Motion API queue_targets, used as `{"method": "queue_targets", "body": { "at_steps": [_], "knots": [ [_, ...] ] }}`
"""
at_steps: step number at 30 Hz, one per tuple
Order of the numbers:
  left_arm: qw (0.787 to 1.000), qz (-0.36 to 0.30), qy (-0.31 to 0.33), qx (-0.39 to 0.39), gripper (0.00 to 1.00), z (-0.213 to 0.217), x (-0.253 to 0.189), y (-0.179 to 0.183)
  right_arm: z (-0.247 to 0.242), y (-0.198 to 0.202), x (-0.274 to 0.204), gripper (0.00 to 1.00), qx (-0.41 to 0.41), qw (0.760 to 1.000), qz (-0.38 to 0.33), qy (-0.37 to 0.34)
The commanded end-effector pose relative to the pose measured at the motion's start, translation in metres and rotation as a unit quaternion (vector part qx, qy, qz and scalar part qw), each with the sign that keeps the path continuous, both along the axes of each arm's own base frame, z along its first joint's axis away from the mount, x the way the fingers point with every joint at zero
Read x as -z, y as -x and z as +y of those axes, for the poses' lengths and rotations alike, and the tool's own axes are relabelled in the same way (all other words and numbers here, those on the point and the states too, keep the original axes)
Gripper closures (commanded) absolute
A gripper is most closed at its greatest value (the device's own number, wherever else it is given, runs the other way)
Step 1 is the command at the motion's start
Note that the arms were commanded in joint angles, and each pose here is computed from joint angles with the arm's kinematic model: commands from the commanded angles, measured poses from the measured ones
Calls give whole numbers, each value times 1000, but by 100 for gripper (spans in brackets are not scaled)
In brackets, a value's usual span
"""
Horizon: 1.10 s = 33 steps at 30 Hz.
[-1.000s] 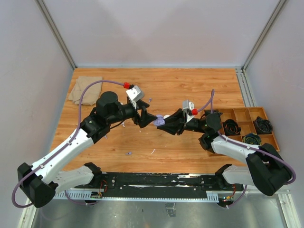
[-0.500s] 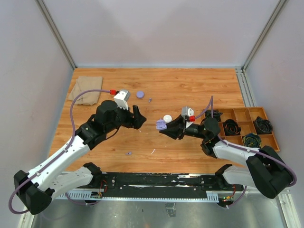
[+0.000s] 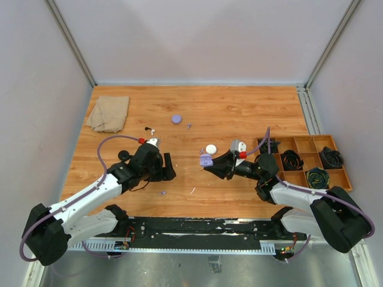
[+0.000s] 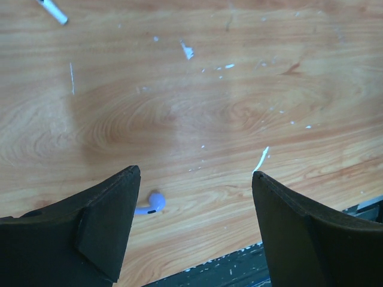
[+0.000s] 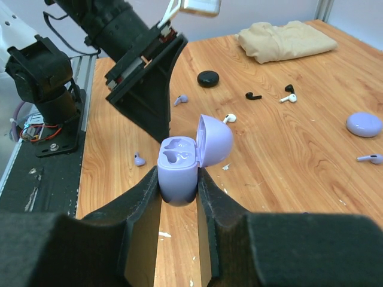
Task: Insert the wireless bluetooth earbuds into the charging case
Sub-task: Pick up the earbud from the center of the board.
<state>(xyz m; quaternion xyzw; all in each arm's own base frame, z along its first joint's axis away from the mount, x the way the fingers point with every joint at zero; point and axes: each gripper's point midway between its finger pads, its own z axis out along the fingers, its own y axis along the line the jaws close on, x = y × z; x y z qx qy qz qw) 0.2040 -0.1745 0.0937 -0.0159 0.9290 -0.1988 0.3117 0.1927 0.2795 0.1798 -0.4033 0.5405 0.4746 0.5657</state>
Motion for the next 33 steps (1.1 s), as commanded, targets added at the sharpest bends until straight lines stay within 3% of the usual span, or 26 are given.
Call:
{"method": "queue_targets", "body": {
  "at_steps": [1,14,20,33],
  "knots": [
    [999,31,-4,-27,19,5,22,5,-3,-7,-7,99,18,999,-32,-12],
    [996,88,-23,-12,20,7,62,22,-5,-8,-6,99,26,999,-35,-6],
    [992,126,4,-1,20,1,67,42,-5,-9,-6,99,28,999,-35,-4],
    [987,160,18,10,31,-10,61,63,-5,-9,-8,99,28,999,-37,-6]
  ]
}}
